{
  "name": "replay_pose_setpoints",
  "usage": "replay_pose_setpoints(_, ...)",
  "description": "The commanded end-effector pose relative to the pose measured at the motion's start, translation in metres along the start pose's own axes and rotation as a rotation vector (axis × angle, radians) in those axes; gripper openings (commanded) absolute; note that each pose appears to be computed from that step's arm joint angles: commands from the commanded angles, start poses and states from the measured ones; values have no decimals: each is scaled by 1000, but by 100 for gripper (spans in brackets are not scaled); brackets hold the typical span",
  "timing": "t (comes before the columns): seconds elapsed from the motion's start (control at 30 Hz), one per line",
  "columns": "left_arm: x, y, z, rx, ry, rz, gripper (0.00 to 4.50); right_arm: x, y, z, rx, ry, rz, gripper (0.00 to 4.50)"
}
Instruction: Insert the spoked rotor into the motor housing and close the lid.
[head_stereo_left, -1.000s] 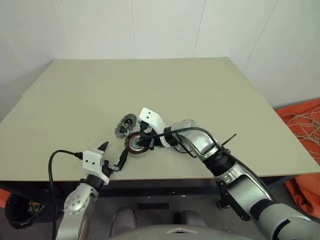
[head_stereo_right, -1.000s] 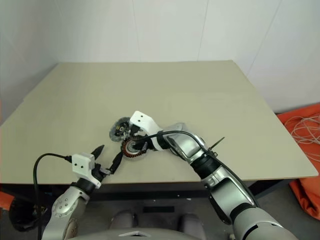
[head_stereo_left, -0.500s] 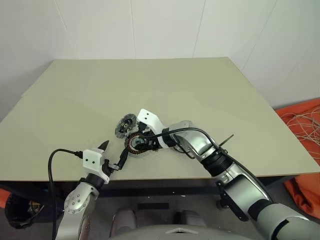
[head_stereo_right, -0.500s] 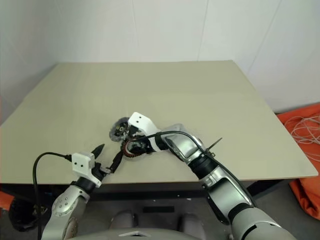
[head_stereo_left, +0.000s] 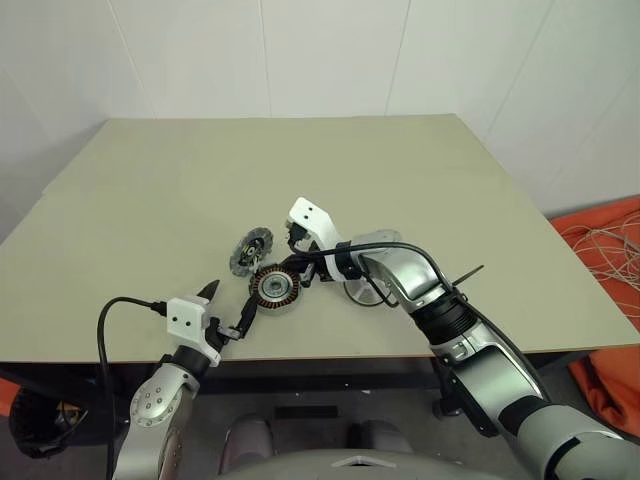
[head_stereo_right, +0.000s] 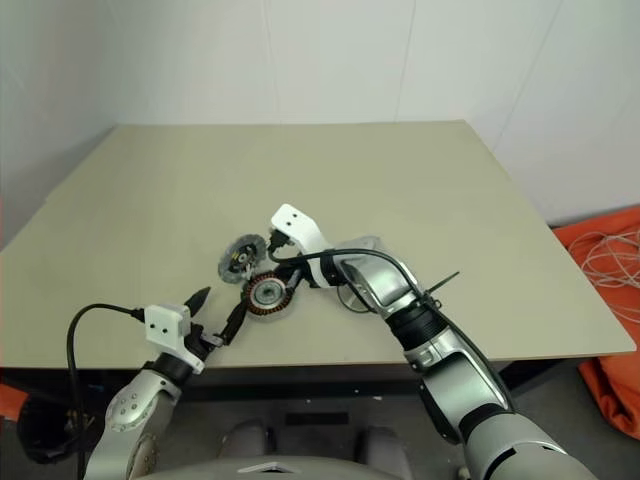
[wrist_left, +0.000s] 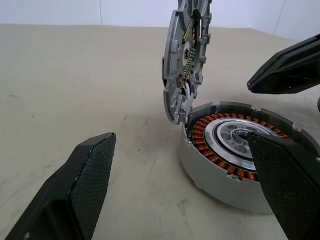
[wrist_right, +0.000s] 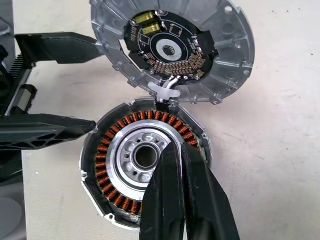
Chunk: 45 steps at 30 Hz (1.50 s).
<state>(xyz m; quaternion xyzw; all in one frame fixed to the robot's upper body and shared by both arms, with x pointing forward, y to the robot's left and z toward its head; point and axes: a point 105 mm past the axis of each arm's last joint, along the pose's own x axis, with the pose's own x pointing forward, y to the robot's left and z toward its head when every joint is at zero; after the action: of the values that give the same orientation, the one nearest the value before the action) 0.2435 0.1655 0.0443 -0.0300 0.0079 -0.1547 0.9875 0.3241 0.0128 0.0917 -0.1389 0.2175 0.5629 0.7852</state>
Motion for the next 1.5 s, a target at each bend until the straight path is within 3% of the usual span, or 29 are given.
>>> replay_pose_setpoints(0.03,2,0,7,12,-29,-8,450,0,8,18,-45,-45,19,2)
replay_pose_setpoints(0.43,0,1,6,13,-27,4,450,19,23,7,-50,3,63,2)
replay_pose_setpoints(1.5,1,1,12,17,-38,17,450,32,32,-20,-21,92,114,2)
